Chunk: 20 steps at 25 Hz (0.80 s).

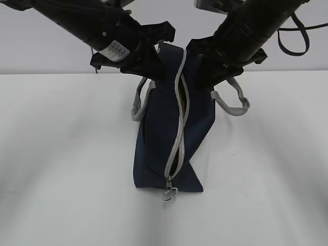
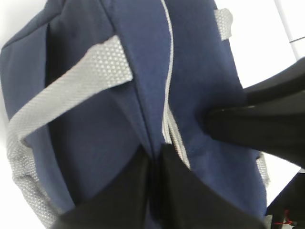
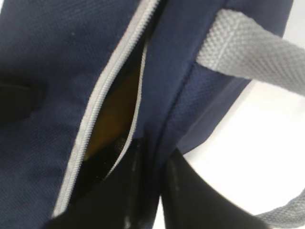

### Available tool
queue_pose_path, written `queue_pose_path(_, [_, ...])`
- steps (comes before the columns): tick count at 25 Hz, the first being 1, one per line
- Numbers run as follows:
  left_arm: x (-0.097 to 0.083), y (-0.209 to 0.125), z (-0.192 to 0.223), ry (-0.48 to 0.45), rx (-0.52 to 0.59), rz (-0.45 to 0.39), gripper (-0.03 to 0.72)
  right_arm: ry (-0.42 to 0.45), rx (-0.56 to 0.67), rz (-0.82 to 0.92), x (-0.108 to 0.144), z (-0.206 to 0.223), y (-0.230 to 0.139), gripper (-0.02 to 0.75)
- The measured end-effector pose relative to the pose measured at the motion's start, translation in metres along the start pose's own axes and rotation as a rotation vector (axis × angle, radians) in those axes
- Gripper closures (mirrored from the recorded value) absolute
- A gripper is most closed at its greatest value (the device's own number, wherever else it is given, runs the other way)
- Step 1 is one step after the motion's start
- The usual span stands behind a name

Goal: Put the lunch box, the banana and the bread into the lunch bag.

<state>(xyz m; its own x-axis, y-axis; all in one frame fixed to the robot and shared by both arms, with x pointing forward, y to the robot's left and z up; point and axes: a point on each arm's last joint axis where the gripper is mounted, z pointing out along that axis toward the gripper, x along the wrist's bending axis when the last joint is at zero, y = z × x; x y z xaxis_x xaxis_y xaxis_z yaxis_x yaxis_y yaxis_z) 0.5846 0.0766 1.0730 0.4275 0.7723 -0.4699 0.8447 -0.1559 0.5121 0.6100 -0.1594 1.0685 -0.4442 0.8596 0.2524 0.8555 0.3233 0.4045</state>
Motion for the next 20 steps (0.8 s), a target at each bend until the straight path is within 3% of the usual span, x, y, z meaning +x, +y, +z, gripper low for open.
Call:
queue_pose_path(4, [0.002,0.0,0.0,0.026,0.004,0.029,0.428,0.0,-0.002,-0.001,0.0,0.0,0.0,0.465])
queue_pose_path(7, [0.003,-0.001,-0.001,0.031,0.012,0.034,0.265,0.005,0.009,-0.005,0.001,-0.003,0.001,0.389])
queue_pose_path(13, [-0.003,0.0,-0.023,0.042,0.001,0.097,0.211,0.023,0.041,0.004,0.007,-0.017,-0.003,0.37])
queue_pose_path(20, [-0.008,-0.007,-0.046,0.08,0.052,0.203,0.211,0.042,-0.034,0.013,0.02,-0.046,-0.021,0.368])
